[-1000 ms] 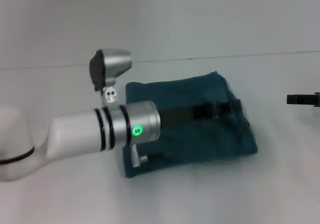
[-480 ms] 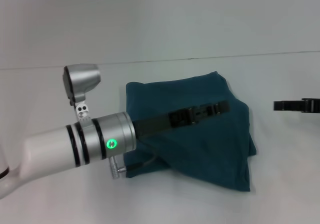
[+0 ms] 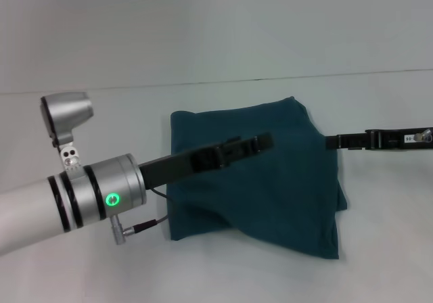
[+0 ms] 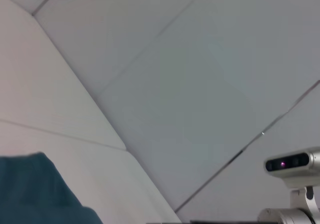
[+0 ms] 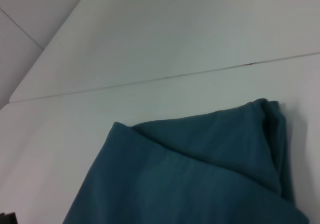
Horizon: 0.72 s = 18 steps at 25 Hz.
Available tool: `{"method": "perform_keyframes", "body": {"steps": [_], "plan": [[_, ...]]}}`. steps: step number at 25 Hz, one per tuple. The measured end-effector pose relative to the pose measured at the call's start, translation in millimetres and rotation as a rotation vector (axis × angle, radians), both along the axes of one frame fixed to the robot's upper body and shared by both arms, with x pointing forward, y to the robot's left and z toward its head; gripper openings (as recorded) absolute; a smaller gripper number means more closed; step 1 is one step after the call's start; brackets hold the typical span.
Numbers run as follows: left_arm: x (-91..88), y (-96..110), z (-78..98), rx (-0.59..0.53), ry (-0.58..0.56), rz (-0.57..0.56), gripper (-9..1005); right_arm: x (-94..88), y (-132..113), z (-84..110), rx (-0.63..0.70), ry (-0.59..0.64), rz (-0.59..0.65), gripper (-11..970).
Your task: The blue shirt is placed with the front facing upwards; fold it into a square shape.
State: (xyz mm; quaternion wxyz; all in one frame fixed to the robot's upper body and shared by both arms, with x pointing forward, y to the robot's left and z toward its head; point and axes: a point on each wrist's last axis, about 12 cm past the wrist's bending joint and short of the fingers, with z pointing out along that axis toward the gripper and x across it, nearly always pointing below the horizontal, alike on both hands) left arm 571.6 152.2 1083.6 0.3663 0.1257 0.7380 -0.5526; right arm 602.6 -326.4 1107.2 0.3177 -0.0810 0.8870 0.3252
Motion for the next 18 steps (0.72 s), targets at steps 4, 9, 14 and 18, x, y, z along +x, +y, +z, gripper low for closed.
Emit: {"method": "perform_keyframes", "body": {"steps": [4, 9, 14, 18], "plan": [[-0.6, 7, -1.0, 0.009, -0.011, 0.020, 930, -0.8, 3, -1.1, 0.007, 0.025, 0.008, 761], [-0.5, 16, -4.9, 0.048, -0.016, 0.035, 968, -5.8, 3, -6.2, -0.004, 0.078, 0.016, 761], [0.0, 22, -7.5, 0.087, -0.021, 0.037, 969, -9.7, 6, -14.3, -0.005, 0.128, 0.026, 761], [0.3, 25, -8.2, 0.126, -0.032, 0.020, 968, -11.0, 8, -19.3, -0.006, 0.159, 0.026, 760]]}}
